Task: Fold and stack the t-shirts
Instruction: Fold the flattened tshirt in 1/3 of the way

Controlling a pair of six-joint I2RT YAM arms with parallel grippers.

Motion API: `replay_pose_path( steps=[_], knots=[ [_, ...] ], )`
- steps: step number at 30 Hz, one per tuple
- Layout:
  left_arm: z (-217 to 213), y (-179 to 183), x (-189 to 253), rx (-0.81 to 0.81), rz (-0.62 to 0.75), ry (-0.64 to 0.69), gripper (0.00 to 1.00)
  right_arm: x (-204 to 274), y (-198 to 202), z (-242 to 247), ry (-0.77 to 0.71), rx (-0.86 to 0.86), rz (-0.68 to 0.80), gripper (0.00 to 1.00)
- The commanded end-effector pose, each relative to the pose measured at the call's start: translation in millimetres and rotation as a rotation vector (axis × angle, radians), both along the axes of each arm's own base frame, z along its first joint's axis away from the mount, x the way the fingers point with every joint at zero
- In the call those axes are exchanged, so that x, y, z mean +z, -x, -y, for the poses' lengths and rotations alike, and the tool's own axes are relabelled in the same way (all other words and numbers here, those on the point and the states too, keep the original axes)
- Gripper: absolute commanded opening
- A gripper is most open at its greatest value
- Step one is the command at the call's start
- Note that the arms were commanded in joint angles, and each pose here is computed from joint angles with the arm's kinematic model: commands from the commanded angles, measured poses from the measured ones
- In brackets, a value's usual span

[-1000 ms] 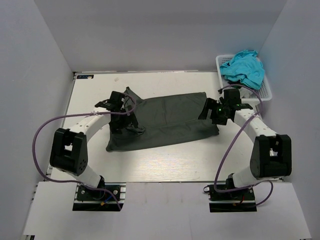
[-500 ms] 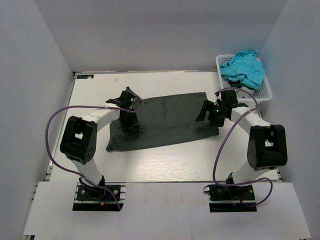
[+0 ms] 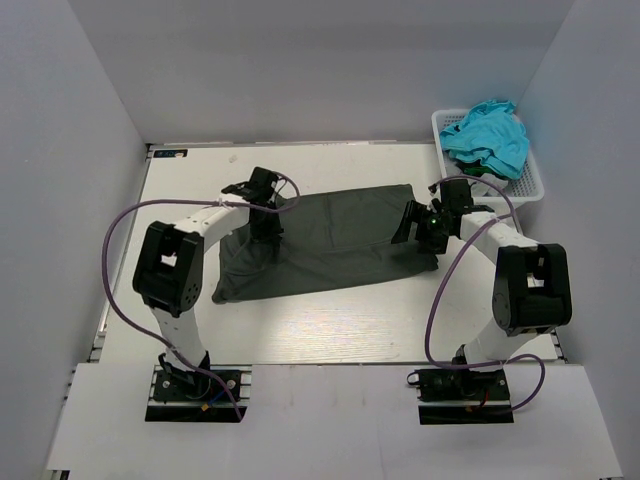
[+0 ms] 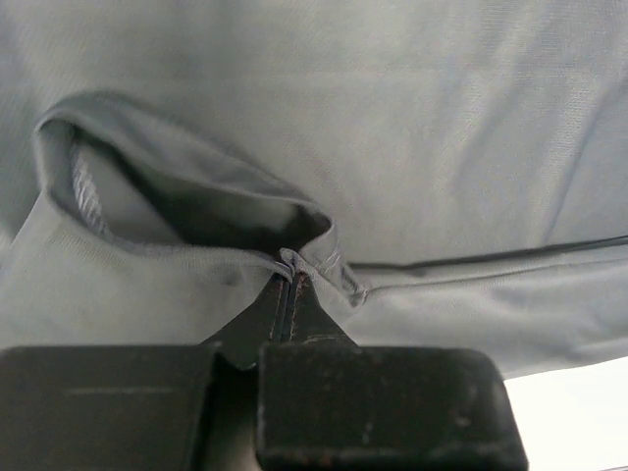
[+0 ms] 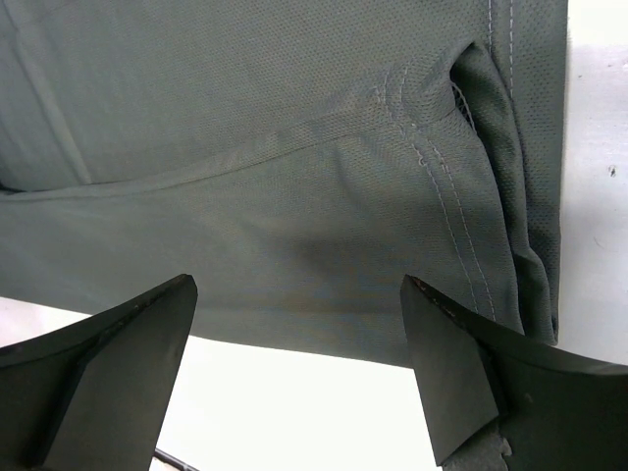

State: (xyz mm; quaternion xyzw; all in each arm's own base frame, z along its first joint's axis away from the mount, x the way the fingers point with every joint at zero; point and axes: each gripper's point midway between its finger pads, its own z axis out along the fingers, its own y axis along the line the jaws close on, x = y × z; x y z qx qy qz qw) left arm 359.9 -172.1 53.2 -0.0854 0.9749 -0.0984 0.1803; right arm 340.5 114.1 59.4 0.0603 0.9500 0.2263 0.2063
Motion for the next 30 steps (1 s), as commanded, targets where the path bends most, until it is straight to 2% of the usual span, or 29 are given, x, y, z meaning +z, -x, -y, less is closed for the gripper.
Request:
replay_pose_path(
  steps=[1,4,6,7,8,9,14,20,24,29,30],
  knots=[
    [11.7,-8.8,3.2,-0.096,0.024,-0.019,0.0,9.9,-10.0,-1.8,-0.011,0.007,0.024,0.9],
    [9.1,-10.8,0.2,-0.158,0.003,-0.083,0.04,9.1,-12.0,-1.6,-0.009,0.009,0.023,0.9],
    [11.1,-7.9,1.4,-0.185,-0.012,-0.096,0.19,9.5,-10.6,-2.5,-0.011,0.012,0.017,0.9],
    [5.1,-9.1,-2.1,-0.184,-0.02,-0.135,0.39,10.2,-11.0,-2.1,-0.011,0.013,0.018,0.9],
    [9.2,-10.5,0.9,-0.204,-0.008,-0.136,0.47,9.8,-10.3,-2.7,-0.011,0.014,0.016,0.9],
    [8.3,-10.6,0.9,-0.225,-0.005,-0.144,0.49,9.6,-10.5,-0.7,-0.006,0.011,0.019,0.9],
    [34.9,-14.1,24.8,-0.36,0.107,-0.046,0.45,9.5,-10.1,-2.5,-0.009,0.017,0.02,0.9],
    [33.3,-15.9,33.1,-0.31,0.123,-0.043,0.45,13.0,-8.8,-1.9,-0.003,0.023,0.032,0.9],
    [19.1,-16.7,38.7,-0.261,0.164,-0.097,0.49,14.0,-8.8,-1.0,-0.001,0.023,0.037,0.9],
    [21.4,-20.0,39.2,-0.296,0.201,-0.092,0.49,13.3,-7.6,-3.9,-0.012,0.031,0.03,0.9],
    [23.5,-19.5,37.5,-0.31,0.204,-0.082,0.46,14.4,-8.2,-3.8,-0.014,0.029,0.033,0.9]
  ],
)
